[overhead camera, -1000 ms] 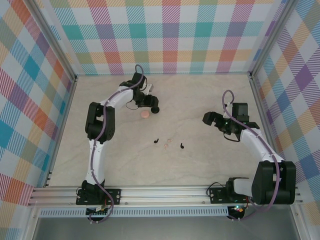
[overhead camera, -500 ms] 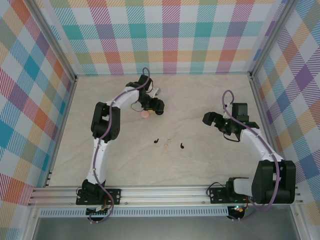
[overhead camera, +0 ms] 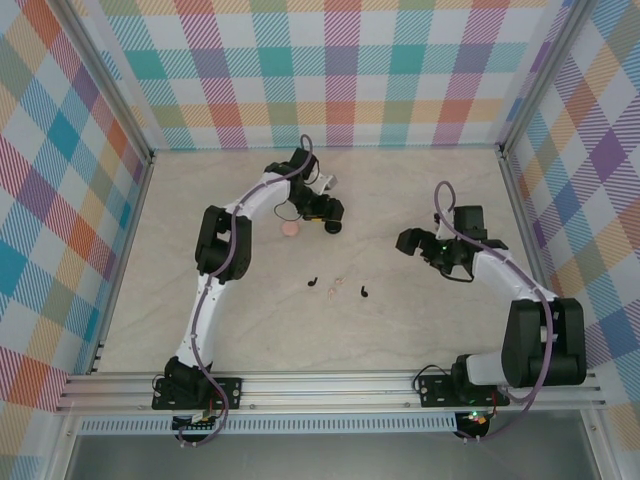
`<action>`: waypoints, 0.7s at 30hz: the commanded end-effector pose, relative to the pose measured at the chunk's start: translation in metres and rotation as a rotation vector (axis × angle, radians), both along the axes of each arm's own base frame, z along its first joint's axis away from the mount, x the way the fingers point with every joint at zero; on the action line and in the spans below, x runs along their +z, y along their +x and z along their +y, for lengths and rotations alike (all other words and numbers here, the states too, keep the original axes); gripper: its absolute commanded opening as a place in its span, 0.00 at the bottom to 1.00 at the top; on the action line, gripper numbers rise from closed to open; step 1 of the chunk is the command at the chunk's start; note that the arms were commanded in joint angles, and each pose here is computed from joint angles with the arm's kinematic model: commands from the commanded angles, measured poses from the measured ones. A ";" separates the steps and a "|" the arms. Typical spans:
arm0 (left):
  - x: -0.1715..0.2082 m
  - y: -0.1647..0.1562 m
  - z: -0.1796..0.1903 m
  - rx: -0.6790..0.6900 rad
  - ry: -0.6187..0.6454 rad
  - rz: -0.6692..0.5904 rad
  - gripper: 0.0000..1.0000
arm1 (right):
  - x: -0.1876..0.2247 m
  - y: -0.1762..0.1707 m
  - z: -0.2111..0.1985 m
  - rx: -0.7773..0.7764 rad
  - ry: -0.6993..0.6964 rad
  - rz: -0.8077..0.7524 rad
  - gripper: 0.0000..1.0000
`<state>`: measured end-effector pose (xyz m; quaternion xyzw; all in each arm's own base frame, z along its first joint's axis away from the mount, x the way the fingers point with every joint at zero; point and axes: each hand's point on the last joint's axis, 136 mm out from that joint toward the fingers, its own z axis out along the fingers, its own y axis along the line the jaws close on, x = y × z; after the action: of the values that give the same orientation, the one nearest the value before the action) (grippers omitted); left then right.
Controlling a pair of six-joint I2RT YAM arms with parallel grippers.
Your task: Insert wireless bluetooth earbuds into charging case
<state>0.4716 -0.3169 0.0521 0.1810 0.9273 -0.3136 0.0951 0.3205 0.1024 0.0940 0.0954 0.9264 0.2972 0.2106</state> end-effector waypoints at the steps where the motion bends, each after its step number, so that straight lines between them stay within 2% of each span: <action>1: 0.018 0.006 -0.001 0.053 0.012 0.002 0.63 | 0.009 0.014 0.018 0.051 0.037 -0.020 1.00; 7: 0.066 0.008 0.018 0.171 0.063 -0.079 0.63 | -0.001 0.037 0.044 0.143 0.035 0.016 0.99; 11: 0.076 -0.006 0.039 0.287 0.093 -0.083 0.63 | -0.006 0.058 0.063 0.203 0.039 0.039 0.91; 18: 0.059 -0.034 0.053 0.505 -0.006 -0.003 0.50 | -0.012 0.099 0.104 0.296 0.074 0.072 0.57; 21: 0.050 -0.038 0.050 0.553 -0.047 0.030 0.50 | -0.013 0.114 0.118 0.322 0.081 0.083 0.47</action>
<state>0.4253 -0.2615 0.1042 -0.0316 0.9488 -0.2743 0.1537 0.4345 0.2058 0.0764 -0.0165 0.9280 0.3448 0.1404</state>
